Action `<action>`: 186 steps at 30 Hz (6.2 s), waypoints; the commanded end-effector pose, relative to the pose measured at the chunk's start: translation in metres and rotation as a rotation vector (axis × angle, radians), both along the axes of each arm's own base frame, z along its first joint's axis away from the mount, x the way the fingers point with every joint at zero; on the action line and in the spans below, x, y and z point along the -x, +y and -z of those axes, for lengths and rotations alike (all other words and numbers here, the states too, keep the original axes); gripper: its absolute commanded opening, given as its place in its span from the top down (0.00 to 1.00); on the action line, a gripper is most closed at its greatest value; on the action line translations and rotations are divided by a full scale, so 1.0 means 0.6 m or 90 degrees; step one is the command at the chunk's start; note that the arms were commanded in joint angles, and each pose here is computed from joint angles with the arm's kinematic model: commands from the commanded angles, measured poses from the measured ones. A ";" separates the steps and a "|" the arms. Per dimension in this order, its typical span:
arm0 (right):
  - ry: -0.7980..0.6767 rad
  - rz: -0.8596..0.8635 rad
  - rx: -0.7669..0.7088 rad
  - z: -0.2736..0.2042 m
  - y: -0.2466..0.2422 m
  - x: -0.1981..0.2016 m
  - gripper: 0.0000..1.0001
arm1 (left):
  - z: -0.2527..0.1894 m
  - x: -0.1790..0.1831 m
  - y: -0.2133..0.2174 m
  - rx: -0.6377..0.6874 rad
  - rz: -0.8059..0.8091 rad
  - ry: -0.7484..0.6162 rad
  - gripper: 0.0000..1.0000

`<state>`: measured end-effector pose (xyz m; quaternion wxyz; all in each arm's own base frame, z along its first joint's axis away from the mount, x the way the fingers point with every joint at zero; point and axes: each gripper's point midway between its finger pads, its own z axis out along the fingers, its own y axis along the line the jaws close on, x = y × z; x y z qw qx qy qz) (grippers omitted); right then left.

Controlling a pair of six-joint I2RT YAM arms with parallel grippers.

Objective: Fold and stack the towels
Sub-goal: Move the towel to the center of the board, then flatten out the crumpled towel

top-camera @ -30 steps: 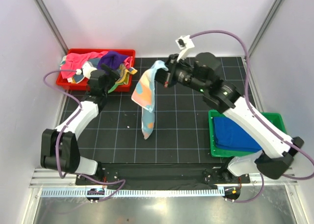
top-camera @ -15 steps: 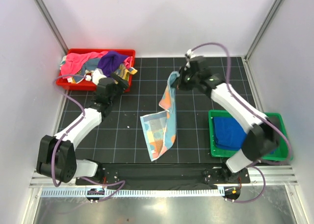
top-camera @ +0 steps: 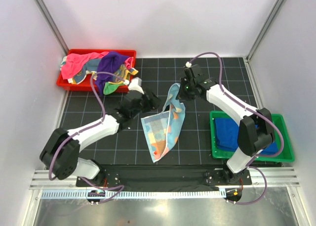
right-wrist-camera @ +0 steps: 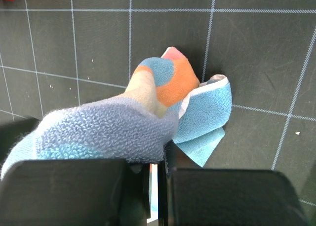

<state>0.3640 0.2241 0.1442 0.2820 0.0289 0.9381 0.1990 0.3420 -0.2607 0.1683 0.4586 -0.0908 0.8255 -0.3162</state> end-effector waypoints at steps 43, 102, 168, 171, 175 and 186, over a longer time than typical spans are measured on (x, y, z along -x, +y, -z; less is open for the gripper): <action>-0.077 0.014 -0.017 -0.082 -0.009 -0.006 0.99 | 0.078 -0.060 -0.103 -0.184 0.074 -0.126 0.76; -0.275 0.034 -0.048 -0.179 0.008 -0.129 0.99 | -0.284 -0.202 0.075 -0.043 -0.013 -0.137 1.00; 0.008 0.155 0.132 0.179 -0.048 0.192 0.86 | 0.203 0.119 0.109 -0.175 0.028 0.283 0.31; -0.007 0.150 0.122 0.151 -0.038 0.181 0.90 | 0.198 0.117 0.103 -0.167 0.040 0.275 0.31; -0.020 0.149 0.127 0.122 -0.037 0.173 0.92 | 0.196 0.114 0.101 -0.174 0.048 0.268 0.31; -0.059 0.140 0.136 0.047 -0.012 0.126 0.92 | 0.180 0.113 0.083 -0.154 0.085 0.255 0.31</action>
